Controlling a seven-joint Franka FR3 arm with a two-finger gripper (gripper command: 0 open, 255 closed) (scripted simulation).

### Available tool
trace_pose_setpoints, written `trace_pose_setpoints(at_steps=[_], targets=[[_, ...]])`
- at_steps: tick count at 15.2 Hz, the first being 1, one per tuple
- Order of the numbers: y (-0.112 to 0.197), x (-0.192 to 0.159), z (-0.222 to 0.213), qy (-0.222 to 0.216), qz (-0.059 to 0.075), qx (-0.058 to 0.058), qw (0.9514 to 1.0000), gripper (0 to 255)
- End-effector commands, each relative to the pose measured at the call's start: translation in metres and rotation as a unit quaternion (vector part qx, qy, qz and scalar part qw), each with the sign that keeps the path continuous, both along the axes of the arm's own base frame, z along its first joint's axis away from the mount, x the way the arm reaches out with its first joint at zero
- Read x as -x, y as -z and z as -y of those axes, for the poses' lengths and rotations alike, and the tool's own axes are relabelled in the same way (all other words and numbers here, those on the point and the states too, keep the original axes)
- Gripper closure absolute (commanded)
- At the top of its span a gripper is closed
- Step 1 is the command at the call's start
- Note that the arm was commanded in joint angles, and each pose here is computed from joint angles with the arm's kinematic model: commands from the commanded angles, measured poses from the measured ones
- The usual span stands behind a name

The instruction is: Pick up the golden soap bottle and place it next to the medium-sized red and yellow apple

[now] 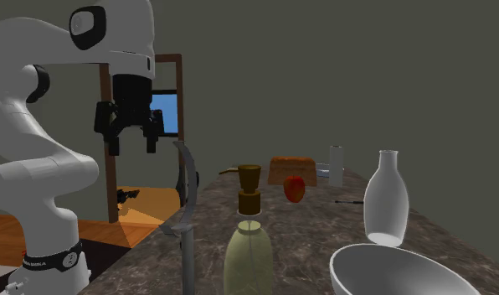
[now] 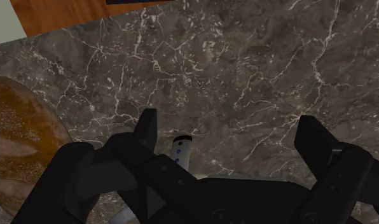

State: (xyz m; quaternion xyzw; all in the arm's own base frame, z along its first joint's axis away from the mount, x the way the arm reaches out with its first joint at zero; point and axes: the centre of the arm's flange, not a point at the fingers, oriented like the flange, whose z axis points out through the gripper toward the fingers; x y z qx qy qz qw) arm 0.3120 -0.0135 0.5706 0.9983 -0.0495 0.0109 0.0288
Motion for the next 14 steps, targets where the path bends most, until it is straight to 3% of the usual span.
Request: trace_pose_setpoints(at_steps=[1, 14], targets=[[0.0, 0.0, 0.0, 0.0, 0.0, 0.0, 1.0, 0], [-0.007, -0.162, 0.032, -0.012, 0.02, 0.004, 0.9997, 0]])
